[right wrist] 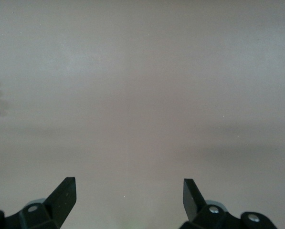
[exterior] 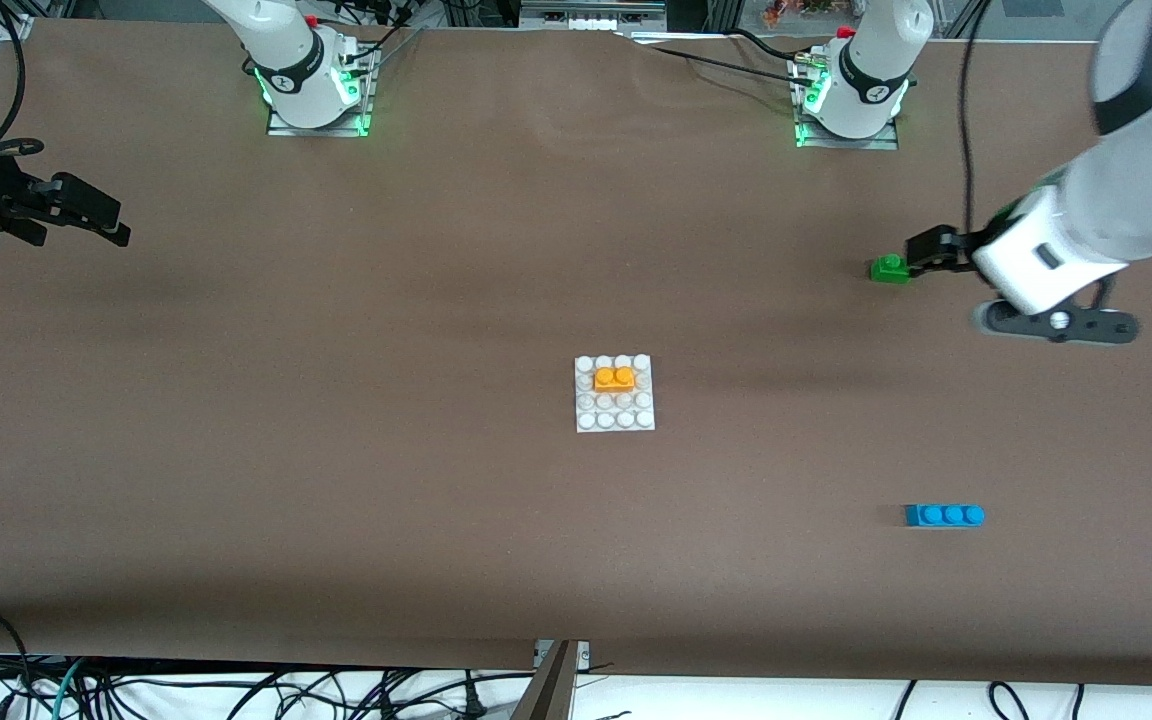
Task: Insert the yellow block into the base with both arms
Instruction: 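Open the left gripper and raise it away from the plate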
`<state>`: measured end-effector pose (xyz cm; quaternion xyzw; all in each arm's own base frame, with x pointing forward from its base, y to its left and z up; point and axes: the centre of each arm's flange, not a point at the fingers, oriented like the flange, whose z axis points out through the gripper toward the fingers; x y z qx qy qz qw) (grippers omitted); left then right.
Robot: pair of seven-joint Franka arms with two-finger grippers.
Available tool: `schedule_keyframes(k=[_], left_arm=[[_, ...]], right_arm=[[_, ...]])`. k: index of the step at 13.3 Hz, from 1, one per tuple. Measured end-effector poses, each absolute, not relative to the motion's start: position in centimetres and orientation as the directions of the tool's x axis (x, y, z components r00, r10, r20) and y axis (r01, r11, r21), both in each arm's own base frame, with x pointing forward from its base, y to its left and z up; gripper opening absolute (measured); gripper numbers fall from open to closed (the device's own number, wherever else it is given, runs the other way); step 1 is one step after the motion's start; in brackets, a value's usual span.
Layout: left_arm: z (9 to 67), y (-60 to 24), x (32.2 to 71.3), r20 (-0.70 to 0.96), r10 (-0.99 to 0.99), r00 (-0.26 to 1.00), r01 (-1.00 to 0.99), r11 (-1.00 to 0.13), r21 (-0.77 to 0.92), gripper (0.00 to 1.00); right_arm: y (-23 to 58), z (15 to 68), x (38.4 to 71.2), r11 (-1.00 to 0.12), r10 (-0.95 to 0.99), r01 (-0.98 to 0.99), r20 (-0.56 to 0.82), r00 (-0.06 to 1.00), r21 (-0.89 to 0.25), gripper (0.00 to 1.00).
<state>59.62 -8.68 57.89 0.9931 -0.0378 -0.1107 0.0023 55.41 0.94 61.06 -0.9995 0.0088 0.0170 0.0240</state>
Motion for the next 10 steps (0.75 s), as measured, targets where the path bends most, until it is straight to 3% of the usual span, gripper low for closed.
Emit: schedule_keyframes(k=[4,10], left_arm=[[55.7,-7.2,58.0,-0.1,-0.121,0.988,-0.119,-0.993,0.021,1.0],[55.7,-7.9,56.1,-0.07,-0.165,0.984,-0.165,-0.986,0.013,1.0]], right_arm=[[0.9,61.1,55.4,-0.999,-0.017,-0.018,-0.034,0.999,-0.048,1.0],[1.1,61.1,55.4,-0.999,-0.013,-0.015,-0.034,0.999,-0.048,1.0]])
